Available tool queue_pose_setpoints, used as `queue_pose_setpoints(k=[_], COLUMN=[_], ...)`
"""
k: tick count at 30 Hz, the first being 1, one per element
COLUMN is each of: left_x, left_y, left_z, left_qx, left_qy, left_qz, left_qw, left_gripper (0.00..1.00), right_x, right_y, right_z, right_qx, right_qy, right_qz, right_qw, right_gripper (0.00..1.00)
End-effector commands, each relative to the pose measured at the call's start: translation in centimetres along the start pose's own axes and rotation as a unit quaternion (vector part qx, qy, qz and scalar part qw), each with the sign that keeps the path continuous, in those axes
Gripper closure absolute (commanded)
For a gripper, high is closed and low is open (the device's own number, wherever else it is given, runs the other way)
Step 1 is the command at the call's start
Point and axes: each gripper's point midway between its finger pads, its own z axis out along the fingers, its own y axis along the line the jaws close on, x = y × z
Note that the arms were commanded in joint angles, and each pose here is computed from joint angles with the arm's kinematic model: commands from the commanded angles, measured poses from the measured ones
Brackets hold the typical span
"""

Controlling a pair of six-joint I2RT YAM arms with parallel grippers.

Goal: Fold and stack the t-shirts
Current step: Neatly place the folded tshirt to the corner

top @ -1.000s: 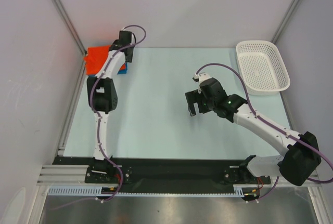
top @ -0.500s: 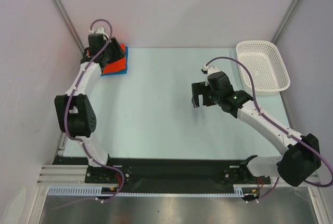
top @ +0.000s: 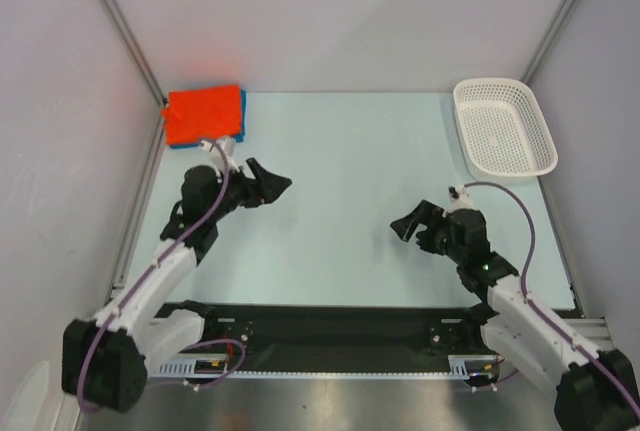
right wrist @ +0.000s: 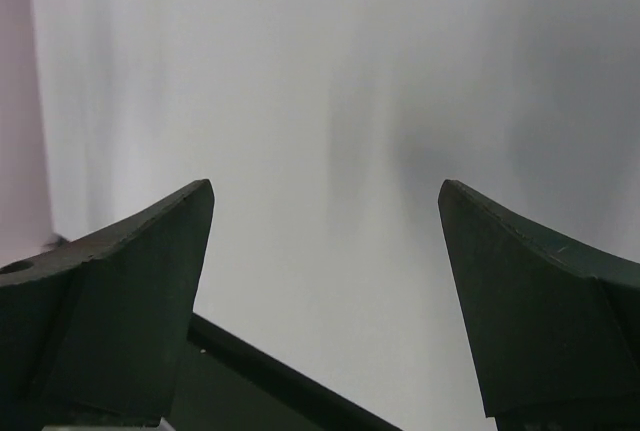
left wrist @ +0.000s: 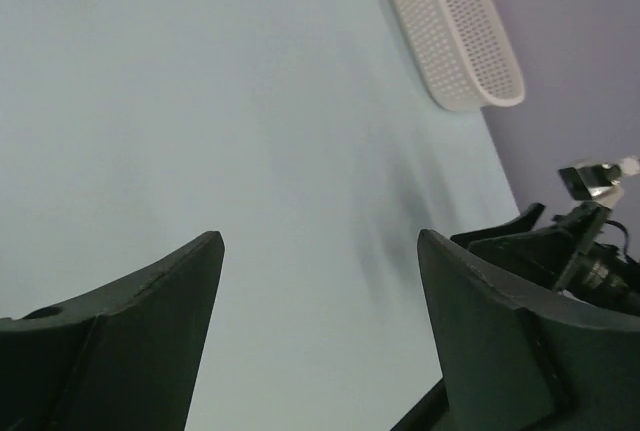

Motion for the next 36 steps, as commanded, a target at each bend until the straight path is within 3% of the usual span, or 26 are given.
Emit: queue_pose_setpoints(k=[1, 3, 4, 6, 8, 13, 14, 17, 22, 36], left_x=[1.8, 4.3, 6.5, 7.3, 10.0, 13.1, 15.2, 14.6, 15.6, 16.5], left_y=[-2.0, -1.9, -1.1, -1.9, -0.9, -0.6, 0.6, -0.2, -0.5, 1.0], left_z=[-2.2, -3.9, -4.4, -6.0, -6.6, -8.1, -7.8, -8.4, -8.8, -8.2], left_qx=[0.069, 0.092, 0.103, 0.137, 0.150, 0.200, 0.188, 0.209, 0.219, 0.180], left_qy=[-0.027, -0.027, -0.016, -0.032, -0.023, -0.028, 0.000, -0.014, 0.016, 0.025], left_qz=[-0.021, -0.036, -0.046, -0.063, -0.087, -0.129, -0.159, -0.150, -0.156, -0.172], left_qw=[0.997, 0.995, 0.994, 0.988, 0.985, 0.971, 0.969, 0.966, 0.963, 0.968], left_gripper=[0.16, 0.14, 0.14, 0.13, 0.12, 0.11, 0.11, 0.11, 0.11, 0.10], right_x=[0.2, 2.8, 2.3, 4.3, 4.0, 6.5, 6.6, 6.6, 7.8, 9.0], right_y=[1.4, -0.3, 0.3, -1.6, -1.5, -4.1, -4.2, -4.1, -4.3, -4.2], right_z=[-1.4, -1.6, -2.4, -2.4, -3.3, -2.4, -2.3, -2.0, -1.9, -1.8], right_qx=[-0.070, -0.069, -0.095, -0.074, -0.086, -0.032, -0.029, -0.037, -0.037, -0.028], right_qy=[-0.040, -0.025, -0.047, -0.034, -0.055, -0.024, -0.026, -0.038, -0.025, -0.019], right_qz=[0.081, 0.113, 0.116, 0.148, 0.153, 0.148, 0.144, 0.141, 0.148, 0.121], right_qw=[0.993, 0.991, 0.988, 0.986, 0.983, 0.988, 0.989, 0.989, 0.988, 0.992], right_gripper=[0.00, 0.00, 0.00, 0.00, 0.00, 0.00, 0.00, 0.00, 0.00, 0.00])
